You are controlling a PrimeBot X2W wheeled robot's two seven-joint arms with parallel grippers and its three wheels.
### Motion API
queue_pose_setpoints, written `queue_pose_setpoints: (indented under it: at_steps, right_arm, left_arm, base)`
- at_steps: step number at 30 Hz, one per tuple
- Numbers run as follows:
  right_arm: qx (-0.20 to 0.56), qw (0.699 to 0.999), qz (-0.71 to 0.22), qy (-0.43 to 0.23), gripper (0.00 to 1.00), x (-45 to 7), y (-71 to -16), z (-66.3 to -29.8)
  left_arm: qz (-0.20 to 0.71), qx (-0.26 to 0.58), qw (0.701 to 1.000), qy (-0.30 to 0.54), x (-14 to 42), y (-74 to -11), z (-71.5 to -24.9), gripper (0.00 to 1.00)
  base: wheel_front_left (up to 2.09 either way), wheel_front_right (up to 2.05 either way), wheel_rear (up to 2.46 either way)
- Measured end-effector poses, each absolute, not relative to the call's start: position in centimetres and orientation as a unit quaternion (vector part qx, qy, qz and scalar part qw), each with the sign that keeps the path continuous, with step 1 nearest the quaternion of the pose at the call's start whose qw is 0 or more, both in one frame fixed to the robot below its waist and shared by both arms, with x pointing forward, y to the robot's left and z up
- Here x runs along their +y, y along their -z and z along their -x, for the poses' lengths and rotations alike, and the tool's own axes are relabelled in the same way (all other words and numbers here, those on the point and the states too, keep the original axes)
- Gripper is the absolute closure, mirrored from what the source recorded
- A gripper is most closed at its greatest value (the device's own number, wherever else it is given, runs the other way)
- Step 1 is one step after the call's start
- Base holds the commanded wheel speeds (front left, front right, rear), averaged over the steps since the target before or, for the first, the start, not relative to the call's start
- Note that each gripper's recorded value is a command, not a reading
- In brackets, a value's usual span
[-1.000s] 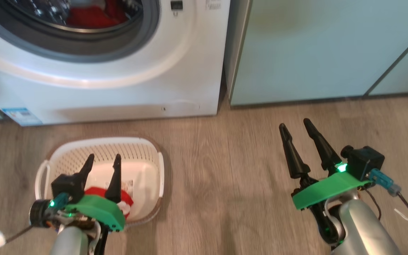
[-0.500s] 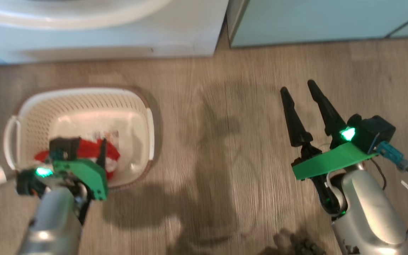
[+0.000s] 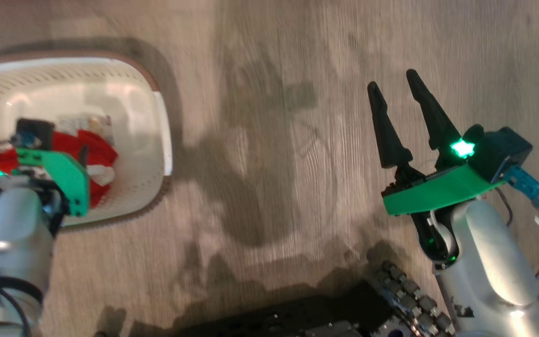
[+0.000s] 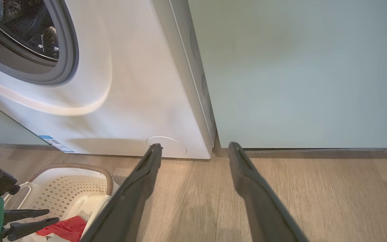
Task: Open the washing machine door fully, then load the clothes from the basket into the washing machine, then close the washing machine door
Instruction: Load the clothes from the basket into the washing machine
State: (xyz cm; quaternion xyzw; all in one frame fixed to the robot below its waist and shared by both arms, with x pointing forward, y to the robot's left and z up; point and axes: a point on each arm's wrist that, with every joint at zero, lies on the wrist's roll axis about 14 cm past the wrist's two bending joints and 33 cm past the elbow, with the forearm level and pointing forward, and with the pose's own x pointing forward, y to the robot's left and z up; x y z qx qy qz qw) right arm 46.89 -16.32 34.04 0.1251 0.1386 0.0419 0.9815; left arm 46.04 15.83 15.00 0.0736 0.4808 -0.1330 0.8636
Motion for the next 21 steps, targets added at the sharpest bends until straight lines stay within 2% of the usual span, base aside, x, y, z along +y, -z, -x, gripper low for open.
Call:
queue_pose_setpoints:
  at_steps: [13, 21]
  right_arm:
    - [0.176, 0.974, -0.143, -0.025, 0.00, -17.2, -29.9, -47.0]
    - [0.195, 0.971, -0.141, -0.008, 0.00, -18.3, -28.3, -46.5]
  left_arm:
    - [-0.104, 0.613, 0.772, 0.129, 18.3, -6.9, -42.8, 0.00]
    - [-0.100, 0.651, 0.743, 0.122, 18.2, -4.2, -42.8, 0.00]
  base:
    - [0.00, 0.00, 0.00]
    - [0.00, 0.00, 0.00]
